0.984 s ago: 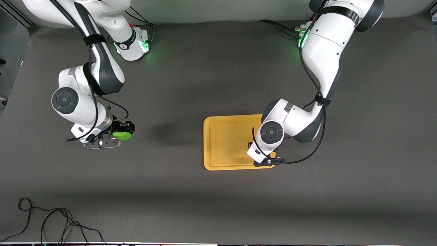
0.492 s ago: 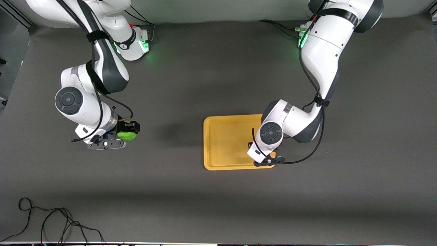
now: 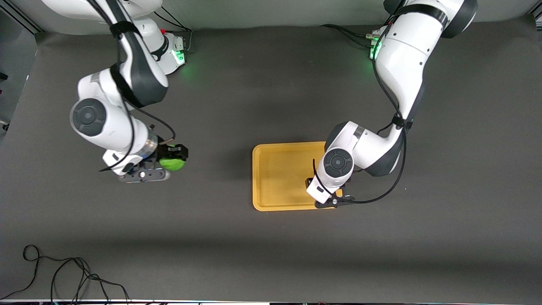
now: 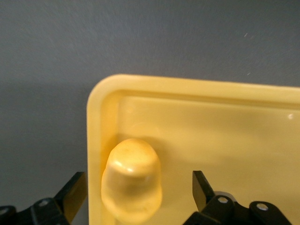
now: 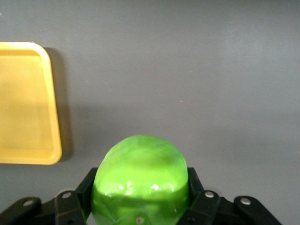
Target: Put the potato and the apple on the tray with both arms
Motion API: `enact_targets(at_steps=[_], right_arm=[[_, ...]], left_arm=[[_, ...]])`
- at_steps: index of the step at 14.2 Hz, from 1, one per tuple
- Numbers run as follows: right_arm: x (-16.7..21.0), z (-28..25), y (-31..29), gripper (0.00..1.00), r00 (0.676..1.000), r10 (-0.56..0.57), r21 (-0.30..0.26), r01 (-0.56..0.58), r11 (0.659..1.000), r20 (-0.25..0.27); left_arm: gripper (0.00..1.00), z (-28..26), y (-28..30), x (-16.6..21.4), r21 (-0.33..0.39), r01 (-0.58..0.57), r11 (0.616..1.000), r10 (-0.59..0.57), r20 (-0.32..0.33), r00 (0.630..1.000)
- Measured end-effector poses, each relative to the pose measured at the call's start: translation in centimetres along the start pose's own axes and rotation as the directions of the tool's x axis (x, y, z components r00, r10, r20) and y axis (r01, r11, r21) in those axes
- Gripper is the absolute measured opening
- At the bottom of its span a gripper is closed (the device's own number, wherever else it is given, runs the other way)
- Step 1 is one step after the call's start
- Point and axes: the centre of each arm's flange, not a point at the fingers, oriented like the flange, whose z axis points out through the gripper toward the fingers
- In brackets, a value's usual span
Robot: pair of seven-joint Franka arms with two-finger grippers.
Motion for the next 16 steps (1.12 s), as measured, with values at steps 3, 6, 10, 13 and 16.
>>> enact_targets(at_steps=[3,6,10,13,16], right_arm=[[0.1,0.0,-5.2,0.78,0.999,0.041,0.004,-0.041,0.999,-0.019],[0.7,0.5,-7.7,0.78,0.997,0.074,0.009,-0.074,0.997,-0.029],[1.3,1.3,-9.6,0.78,0.994,0.103,0.014,-0.102,0.995,-0.029],[0.1,3.2,-14.8,0.78,0.993,0.113,0.018,-0.113,0.993,-0.015],[-0.8,5.5,-20.6,0.78,0.994,0.112,0.054,-0.112,0.992,-0.003]], left_arm=[[1.0,-4.7,-0.7,0.8,0.031,-0.018,0.999,0.02,-0.065,0.998],[1.0,-8.6,-1.9,1.4,0.032,-0.063,0.997,0.066,-0.108,0.992],[1.0,-13.0,-6.6,3.4,0.036,-0.058,0.998,0.062,-0.124,0.99],[1.0,-17.6,-9.4,3.4,0.057,-0.048,0.997,0.054,-0.112,0.992],[1.0,-22.0,-12.7,3.2,0.08,-0.091,0.993,0.098,-0.091,0.991]])
